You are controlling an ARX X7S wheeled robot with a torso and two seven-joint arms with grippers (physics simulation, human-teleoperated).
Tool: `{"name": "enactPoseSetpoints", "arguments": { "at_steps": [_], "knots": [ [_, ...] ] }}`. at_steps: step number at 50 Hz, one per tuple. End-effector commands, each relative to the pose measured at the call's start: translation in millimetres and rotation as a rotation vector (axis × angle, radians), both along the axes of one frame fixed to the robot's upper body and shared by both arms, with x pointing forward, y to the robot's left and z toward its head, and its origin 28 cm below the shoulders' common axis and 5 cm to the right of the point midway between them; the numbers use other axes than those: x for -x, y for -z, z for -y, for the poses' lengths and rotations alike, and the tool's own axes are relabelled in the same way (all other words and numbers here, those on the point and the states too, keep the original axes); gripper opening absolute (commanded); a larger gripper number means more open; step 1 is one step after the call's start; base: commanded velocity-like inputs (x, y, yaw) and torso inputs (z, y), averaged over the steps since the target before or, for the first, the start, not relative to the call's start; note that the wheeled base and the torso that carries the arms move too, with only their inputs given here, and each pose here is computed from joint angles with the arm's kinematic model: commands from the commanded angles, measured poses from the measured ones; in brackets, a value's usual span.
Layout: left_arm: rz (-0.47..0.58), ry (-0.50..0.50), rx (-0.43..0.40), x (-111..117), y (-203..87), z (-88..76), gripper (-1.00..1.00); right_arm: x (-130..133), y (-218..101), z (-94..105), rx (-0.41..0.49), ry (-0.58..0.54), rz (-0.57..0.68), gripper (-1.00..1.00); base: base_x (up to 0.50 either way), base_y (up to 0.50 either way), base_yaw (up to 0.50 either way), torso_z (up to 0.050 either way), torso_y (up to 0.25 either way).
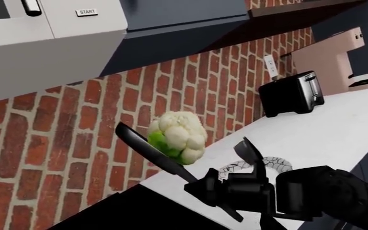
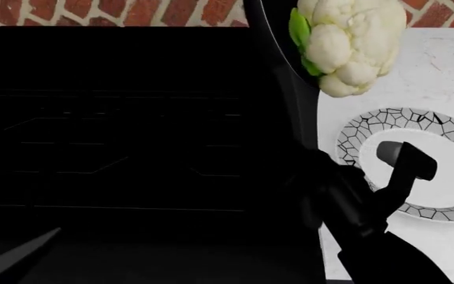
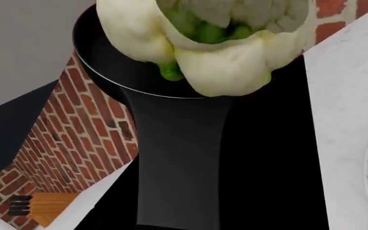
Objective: Pick up the pan and dump the vegetables in it onto the plate. Then return the pan to the stove.
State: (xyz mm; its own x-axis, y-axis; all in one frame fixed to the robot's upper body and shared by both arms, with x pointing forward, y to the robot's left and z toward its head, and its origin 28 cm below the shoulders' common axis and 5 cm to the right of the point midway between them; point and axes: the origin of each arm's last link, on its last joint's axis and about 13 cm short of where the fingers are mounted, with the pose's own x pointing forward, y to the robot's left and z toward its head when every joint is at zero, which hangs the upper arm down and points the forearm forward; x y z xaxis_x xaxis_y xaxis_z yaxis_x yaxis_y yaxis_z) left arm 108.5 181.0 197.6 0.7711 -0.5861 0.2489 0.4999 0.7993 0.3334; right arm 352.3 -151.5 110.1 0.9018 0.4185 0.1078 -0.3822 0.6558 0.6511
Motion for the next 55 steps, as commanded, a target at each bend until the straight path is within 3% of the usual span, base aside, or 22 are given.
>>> {"name": "enactPoseSetpoints", "arguments": {
  "at_steps": [1, 14, 18, 21, 22, 24, 26, 31, 32, 35, 44, 55],
  "knots": [
    [0.003, 0.009, -0.001, 1, 1, 0.3, 1.00, -11, -46, 3.0, -0.155, -0.019, 0.173, -1.00, 0.00, 0.00, 0.00, 0.010, 0.000],
    [0.021, 0.087, -0.018, 2, 3, 8.9, 1.00, -29, -56, -2.7, -0.127, -0.032, 0.158, -1.00, 0.00, 0.00, 0.00, 0.000, 0.002],
    [0.008, 0.109, -0.016, 4, 4, 11.4, 1.00, -16, -63, -14.5, 0.051, -0.027, 0.181, -1.00, 0.00, 0.00, 0.00, 0.000, 0.000],
    [0.002, 0.116, -0.017, 4, 4, 13.3, 1.00, 0, -85, -25.0, 0.210, -0.015, 0.251, -1.00, 0.00, 0.00, 0.00, 0.003, 0.003],
    [-0.001, 0.119, -0.016, 5, 4, 13.8, 1.00, 4, -91, -27.4, 0.221, -0.017, 0.270, -1.00, 0.00, 0.00, 0.00, 0.000, 0.000],
    [-0.008, 0.125, -0.015, 6, 5, 14.7, 1.00, 23, -110, -36.8, 0.364, -0.019, 0.359, -1.00, 0.00, 0.00, 0.00, 0.000, 0.000],
    [-0.012, 0.134, -0.013, 6, 5, 15.4, 1.00, 37, -122, -43.8, 0.446, -0.027, 0.422, -1.00, 0.00, 0.00, 0.00, 0.000, 0.000],
    [-0.016, 0.144, -0.003, 7, 5, 15.1, 1.00, 58, -131, -52.7, 0.641, -0.019, 0.494, -1.00, 0.00, 0.00, 0.00, 0.000, 0.002],
    [-0.017, 0.146, 0.002, 7, 5, 14.9, 1.00, 61, -131, -53.6, 0.641, -0.038, 0.495, -1.00, 0.00, 0.00, 0.00, 0.000, 0.000],
    [-0.019, 0.138, 0.013, 7, 4, 12.8, 1.00, 66, -126, -55.7, 0.762, -0.018, 0.480, -1.00, 0.00, 0.00, 0.00, 0.000, 0.000],
    [-0.010, 0.116, 0.033, 6, 1, 8.8, 1.00, 71, -121, -56.0, 0.920, -0.016, 0.419, -1.00, 0.00, 0.00, 0.00, 0.000, 0.000],
    [-0.009, 0.102, 0.056, 7, 3, 5.1, 1.00, 84, -148, -47.4, 1.203, 0.083, 0.387, -1.00, 0.00, 0.00, 0.00, 0.000, 0.001]
  ]
}}
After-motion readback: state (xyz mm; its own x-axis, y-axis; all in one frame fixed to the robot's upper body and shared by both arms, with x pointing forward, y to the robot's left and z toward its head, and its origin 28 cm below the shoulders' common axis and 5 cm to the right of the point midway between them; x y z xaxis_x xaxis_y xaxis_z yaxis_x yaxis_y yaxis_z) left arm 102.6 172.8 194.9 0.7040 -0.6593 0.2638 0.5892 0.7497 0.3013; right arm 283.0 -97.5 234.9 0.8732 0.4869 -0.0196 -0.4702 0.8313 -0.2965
